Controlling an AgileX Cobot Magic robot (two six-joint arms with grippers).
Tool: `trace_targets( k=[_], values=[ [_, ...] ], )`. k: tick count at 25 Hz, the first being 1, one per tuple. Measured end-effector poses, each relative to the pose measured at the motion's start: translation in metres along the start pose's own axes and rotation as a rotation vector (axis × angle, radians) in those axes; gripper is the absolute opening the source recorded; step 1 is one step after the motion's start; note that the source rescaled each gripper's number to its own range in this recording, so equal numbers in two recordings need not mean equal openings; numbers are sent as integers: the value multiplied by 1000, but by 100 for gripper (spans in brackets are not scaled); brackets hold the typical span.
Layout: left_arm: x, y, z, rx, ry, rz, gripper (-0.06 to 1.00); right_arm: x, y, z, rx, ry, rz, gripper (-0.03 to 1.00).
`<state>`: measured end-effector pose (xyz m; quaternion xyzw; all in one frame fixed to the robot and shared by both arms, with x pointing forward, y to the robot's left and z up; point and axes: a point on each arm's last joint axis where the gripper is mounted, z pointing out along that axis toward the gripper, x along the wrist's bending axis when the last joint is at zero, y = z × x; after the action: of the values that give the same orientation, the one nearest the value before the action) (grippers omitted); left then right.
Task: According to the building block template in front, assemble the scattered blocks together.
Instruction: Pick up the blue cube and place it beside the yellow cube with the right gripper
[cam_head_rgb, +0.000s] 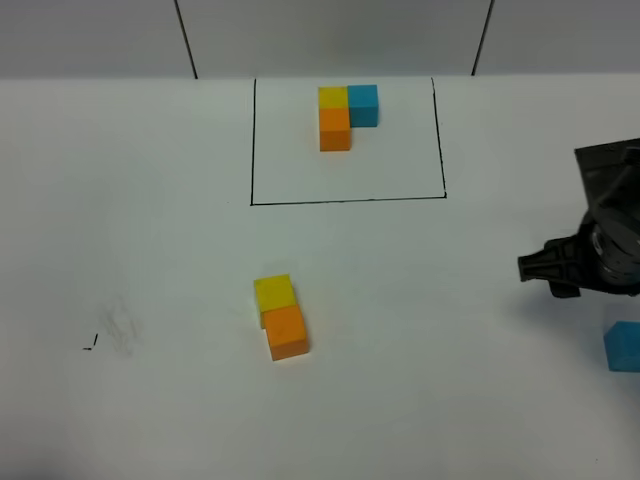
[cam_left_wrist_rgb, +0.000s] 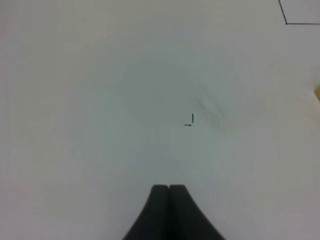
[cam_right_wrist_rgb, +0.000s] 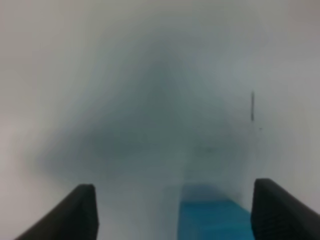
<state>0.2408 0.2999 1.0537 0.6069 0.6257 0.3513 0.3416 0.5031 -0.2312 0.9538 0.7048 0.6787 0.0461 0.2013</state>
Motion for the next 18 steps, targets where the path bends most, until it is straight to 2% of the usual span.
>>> trace_targets(
  k=[6,18],
  values=[
    [0,0,0,0,0,0,0,-25,-22,5,33,-32,36,85],
    [0,0,0,0,0,0,0,-32,-48,23,23,-29,20,85]
  ],
)
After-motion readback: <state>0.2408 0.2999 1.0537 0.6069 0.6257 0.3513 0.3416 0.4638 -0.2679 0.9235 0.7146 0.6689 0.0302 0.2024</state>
